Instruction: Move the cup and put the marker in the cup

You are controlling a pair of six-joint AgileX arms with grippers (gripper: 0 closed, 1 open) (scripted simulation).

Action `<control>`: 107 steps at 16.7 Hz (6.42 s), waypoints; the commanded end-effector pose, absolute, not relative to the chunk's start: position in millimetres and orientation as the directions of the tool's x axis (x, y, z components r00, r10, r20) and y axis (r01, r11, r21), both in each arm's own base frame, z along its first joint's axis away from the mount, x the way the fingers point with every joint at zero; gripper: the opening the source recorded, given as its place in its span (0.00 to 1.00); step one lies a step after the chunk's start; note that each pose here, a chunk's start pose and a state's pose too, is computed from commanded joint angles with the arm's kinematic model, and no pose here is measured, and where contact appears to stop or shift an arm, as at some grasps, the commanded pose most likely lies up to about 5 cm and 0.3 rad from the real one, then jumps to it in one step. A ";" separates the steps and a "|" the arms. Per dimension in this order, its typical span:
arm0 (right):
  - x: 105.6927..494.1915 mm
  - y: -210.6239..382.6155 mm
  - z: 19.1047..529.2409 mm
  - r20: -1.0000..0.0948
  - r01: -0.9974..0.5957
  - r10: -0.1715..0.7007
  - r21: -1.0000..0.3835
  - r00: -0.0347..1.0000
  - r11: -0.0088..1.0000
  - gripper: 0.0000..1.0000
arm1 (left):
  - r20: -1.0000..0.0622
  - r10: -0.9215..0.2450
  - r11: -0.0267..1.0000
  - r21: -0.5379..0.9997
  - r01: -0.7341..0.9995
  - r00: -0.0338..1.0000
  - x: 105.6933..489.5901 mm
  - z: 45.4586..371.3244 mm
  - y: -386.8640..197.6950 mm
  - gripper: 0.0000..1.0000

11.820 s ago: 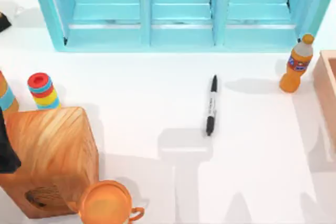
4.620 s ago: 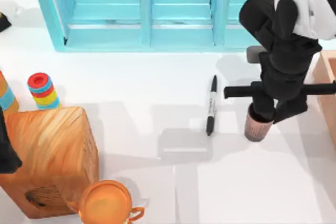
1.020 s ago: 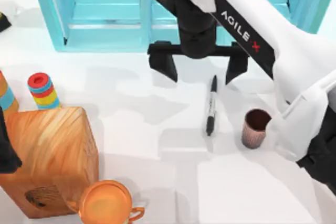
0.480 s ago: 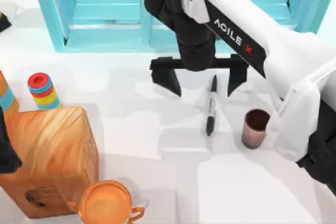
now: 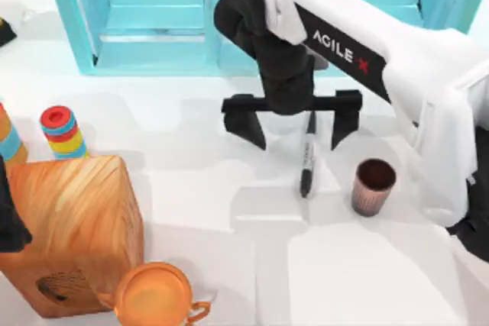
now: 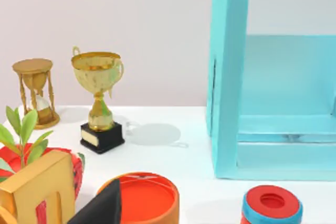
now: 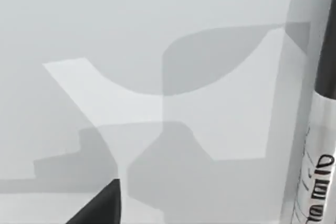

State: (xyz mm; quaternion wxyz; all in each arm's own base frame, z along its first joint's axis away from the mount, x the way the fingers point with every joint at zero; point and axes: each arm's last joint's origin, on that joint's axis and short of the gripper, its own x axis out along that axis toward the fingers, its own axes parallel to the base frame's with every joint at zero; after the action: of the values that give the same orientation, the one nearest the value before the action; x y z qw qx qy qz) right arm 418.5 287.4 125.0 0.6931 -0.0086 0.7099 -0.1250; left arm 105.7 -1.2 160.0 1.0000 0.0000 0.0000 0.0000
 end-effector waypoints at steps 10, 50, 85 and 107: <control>407.3 274.1 91.5 -0.982 0.161 -0.185 -0.189 -0.039 0.969 1.00 | 0.000 0.000 1.000 0.000 0.000 1.000 105.7 160.0 -1.2 1.00; 357.3 283.8 170.5 -0.994 0.189 -0.104 -0.098 0.024 0.977 0.00 | 0.000 0.000 1.000 0.000 0.000 1.000 105.7 160.0 -1.2 1.00; 218.2 297.9 195.5 -0.135 -0.018 -0.008 -0.187 0.991 0.982 0.00 | 0.000 0.000 1.000 0.000 0.000 1.000 105.7 160.0 -1.2 1.00; 156.7 231.5 198.0 0.073 0.292 -0.291 0.001 0.954 0.956 0.00 | 0.000 0.000 1.000 0.000 0.000 1.000 105.7 160.0 -1.2 1.00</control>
State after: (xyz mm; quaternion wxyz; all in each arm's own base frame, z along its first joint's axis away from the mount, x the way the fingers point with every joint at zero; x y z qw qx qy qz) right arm 156.7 231.5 198.0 0.9884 -0.0050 -0.0361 -0.1475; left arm 105.7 -1.2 160.0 1.0000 0.0000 0.0000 0.0000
